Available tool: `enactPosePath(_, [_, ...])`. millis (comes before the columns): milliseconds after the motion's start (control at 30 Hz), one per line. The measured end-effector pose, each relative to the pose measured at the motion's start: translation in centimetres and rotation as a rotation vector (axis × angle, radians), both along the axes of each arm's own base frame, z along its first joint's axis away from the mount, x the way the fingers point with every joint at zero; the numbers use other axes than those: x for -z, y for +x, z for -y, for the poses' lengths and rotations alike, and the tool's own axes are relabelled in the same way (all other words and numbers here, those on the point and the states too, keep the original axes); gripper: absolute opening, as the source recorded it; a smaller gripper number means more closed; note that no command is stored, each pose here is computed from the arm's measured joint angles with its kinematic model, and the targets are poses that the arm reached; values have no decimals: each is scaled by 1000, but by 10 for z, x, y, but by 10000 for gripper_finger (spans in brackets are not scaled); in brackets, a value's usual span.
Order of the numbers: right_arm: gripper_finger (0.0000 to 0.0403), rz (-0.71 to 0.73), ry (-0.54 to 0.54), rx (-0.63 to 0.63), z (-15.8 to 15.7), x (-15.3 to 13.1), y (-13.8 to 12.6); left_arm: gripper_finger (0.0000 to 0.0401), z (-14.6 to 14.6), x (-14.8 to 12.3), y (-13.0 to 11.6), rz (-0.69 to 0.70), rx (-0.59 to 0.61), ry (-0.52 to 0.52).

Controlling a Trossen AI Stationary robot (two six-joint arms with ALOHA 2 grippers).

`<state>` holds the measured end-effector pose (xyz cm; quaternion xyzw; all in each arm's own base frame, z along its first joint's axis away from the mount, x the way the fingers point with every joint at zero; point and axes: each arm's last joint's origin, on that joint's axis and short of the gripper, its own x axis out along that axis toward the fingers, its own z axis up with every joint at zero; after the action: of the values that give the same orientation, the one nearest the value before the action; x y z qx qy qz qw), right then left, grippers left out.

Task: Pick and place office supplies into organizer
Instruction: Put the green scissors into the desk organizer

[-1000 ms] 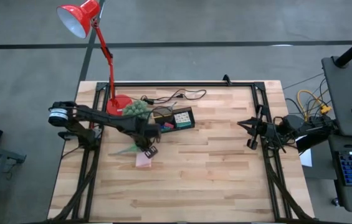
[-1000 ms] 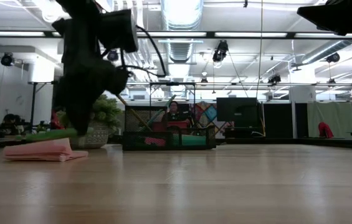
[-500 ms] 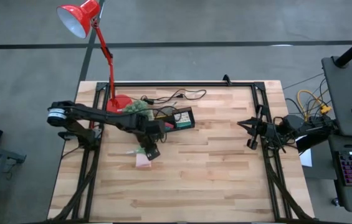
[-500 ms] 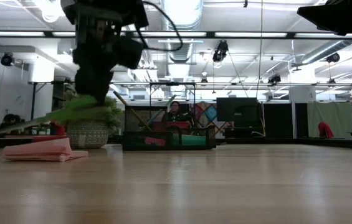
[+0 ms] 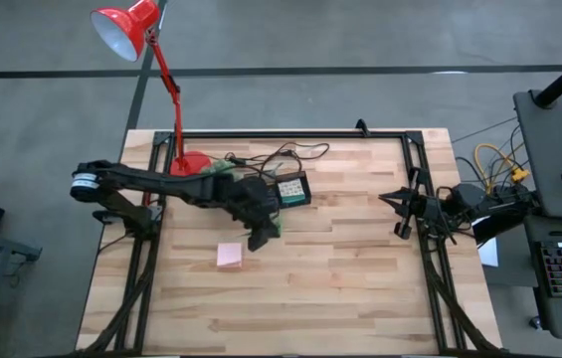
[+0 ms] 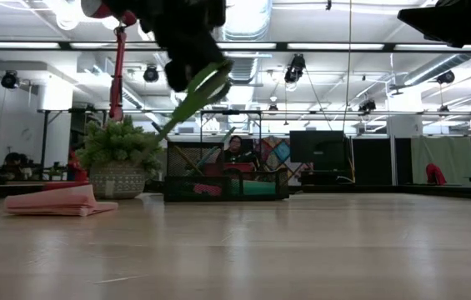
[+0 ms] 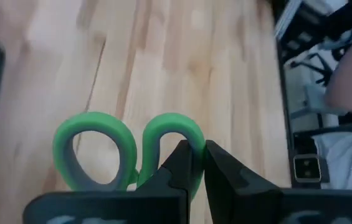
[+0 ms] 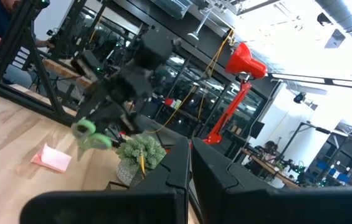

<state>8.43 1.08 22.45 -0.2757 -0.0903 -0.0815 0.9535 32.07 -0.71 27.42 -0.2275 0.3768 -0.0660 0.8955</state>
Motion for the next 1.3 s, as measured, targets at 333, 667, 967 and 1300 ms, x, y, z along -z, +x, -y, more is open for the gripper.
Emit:
enactPosePath(333, [9,0,-2,0,0,0,0,2,-8,-31,12,207,-80,306])
enactPosePath(667, [9,0,1,-1,0,0,0,2,-14,-55,16,291,-227,512])
enactPosePath(967, [9,0,-1,0,0,0,0,2,-23,-51,14,235,-477,695])
enactPosePath(1300, [9,0,0,0,0,0,0,2,-31,-38,24,381,-636,663])
